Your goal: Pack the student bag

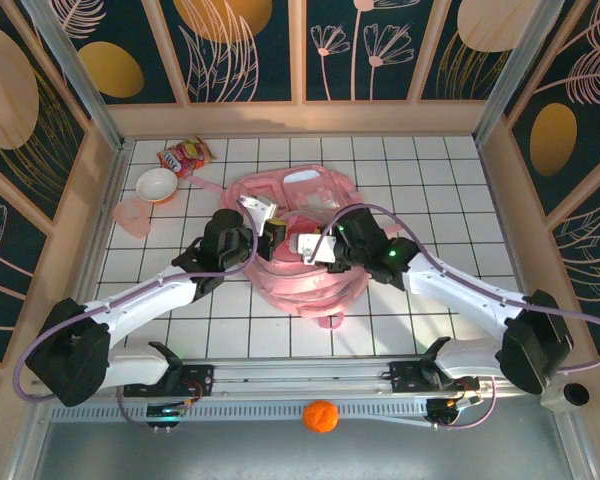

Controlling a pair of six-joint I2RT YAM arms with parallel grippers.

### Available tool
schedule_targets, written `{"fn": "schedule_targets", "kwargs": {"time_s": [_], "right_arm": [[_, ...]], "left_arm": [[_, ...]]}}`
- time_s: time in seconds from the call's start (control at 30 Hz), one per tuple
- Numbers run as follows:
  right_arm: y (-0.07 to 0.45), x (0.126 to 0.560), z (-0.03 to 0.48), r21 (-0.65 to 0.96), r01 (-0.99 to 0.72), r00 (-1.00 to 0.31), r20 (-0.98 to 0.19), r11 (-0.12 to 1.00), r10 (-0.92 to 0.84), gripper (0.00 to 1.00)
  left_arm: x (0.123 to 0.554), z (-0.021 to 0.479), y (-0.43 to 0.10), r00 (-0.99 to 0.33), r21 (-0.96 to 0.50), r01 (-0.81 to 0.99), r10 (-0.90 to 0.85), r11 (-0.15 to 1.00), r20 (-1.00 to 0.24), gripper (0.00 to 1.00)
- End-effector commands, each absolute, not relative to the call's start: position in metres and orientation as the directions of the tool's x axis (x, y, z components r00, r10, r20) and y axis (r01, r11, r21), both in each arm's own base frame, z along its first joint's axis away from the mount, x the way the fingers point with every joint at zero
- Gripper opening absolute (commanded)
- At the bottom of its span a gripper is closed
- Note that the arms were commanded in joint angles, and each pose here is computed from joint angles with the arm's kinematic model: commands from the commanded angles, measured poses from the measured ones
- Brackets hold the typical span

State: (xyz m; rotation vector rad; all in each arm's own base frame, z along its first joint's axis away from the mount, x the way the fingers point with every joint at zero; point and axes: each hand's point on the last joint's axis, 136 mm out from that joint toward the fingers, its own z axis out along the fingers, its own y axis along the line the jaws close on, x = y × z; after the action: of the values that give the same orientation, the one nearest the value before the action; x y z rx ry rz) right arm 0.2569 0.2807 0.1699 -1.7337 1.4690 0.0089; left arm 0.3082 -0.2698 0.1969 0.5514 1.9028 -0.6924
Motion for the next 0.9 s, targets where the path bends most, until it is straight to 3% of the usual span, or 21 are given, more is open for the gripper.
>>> {"fn": "schedule_targets", "kwargs": {"time_s": [0.0,0.17,0.37,0.47,0.6,0.77,0.87], "right_arm": [[0.286,0.271,0.172,-0.592,-0.803,0.302,-0.502,0.068,-0.810,0.36],[0.281,0.284,0.181,-0.552,-0.820,0.237,-0.567,0.151,-0.789,0.48],[0.269,0.289,0.186,-0.544,-0.811,0.179,-0.583,0.217,-0.793,0.54],[0.264,0.288,0.188,-0.533,-0.810,0.152,-0.594,0.244,-0.790,0.54],[0.257,0.285,0.198,-0.482,-0.813,0.088,-0.655,0.326,-0.750,0.44],[0.248,0.268,0.232,-0.383,-0.798,0.056,-0.816,0.466,-0.575,0.42],[0.240,0.252,0.256,-0.326,-0.782,0.072,-0.894,0.531,-0.442,0.44]], "left_arm": [[0.309,0.250,-0.279,-0.291,-0.229,0.688,-0.028,0.689,-0.956,0.08],[0.309,0.250,-0.277,-0.288,-0.223,0.684,-0.023,0.694,-0.957,0.08],[0.310,0.251,-0.278,-0.287,-0.224,0.684,-0.027,0.695,-0.958,0.08],[0.310,0.252,-0.279,-0.284,-0.223,0.687,-0.027,0.691,-0.958,0.08],[0.309,0.250,-0.279,-0.283,-0.220,0.691,-0.022,0.689,-0.959,0.08],[0.297,0.240,-0.286,-0.255,-0.168,0.757,0.049,0.632,-0.966,0.08],[0.282,0.225,-0.292,-0.177,-0.061,0.832,0.161,0.552,-0.971,0.08]]}}
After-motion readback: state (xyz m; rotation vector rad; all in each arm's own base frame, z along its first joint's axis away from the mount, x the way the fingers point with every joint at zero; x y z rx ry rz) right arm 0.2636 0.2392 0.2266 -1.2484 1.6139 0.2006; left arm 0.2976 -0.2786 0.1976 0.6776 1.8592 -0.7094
